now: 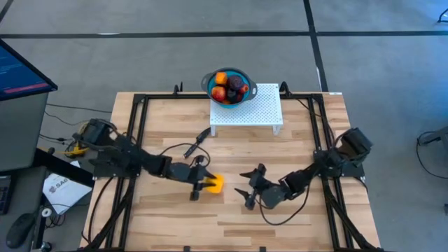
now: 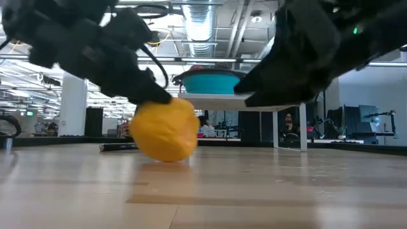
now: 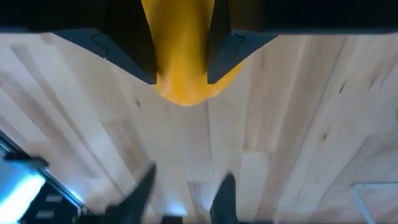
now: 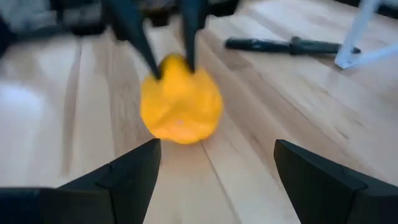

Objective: Pick & Place Fruit
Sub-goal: Put the yellow bell pepper into the blue strainer bowl on the shelf

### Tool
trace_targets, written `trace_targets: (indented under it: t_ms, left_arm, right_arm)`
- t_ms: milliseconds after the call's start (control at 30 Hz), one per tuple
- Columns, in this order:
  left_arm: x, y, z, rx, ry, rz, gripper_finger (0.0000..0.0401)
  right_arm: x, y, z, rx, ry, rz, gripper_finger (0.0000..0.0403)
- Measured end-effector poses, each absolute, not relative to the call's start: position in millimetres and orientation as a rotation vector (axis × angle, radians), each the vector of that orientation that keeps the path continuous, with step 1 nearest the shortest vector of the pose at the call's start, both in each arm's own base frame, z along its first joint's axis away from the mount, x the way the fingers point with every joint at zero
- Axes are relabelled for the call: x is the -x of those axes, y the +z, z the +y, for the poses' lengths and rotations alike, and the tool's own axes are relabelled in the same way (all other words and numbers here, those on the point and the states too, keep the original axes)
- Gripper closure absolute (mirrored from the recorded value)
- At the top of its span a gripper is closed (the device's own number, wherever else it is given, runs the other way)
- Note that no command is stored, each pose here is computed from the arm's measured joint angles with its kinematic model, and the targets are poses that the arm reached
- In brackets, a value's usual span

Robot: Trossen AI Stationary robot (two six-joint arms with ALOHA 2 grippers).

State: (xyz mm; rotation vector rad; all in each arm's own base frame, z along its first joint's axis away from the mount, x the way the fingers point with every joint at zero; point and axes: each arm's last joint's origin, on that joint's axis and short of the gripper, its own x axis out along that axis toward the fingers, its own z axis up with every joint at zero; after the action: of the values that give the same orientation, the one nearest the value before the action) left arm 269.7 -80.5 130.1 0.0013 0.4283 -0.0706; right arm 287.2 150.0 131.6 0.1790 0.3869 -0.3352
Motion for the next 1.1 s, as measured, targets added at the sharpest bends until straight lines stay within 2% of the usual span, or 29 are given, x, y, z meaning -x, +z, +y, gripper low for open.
trace_targets:
  t_ms: [233, 467, 600, 767, 867, 967, 1100]
  left_arm:
    - [-281, 121, -71, 0.030, -0.061, 0.375, 0.0281]
    - [-282, 122, -63, 0.032, -0.035, 0.372, 0.0276]
    - [-283, 122, -60, 0.034, -0.021, 0.371, 0.0283]
    - [-283, 122, -60, 0.033, -0.014, 0.371, 0.0284]
    - [-283, 122, -60, 0.033, -0.016, 0.370, 0.0284]
    - [-283, 122, -60, 0.035, -0.020, 0.364, 0.0277]
    - [-284, 131, -57, 0.054, -0.064, 0.325, 0.0234]
  right_arm:
    - [-315, 112, 145, 0.101, -0.248, 0.499, 0.0089]
    - [-353, 108, 144, 0.310, -0.230, 0.590, 0.0038]
    - [-370, 104, 141, 0.346, -0.252, 0.623, 0.0017]
    - [-385, 97, 136, 0.370, -0.328, 0.620, 0.0011]
    - [-386, 94, 136, 0.360, -0.338, 0.617, 0.0027]
    - [-386, 93, 136, 0.311, -0.345, 0.615, 0.0066]
    - [-383, 96, 137, 0.235, -0.337, 0.625, 0.0118]
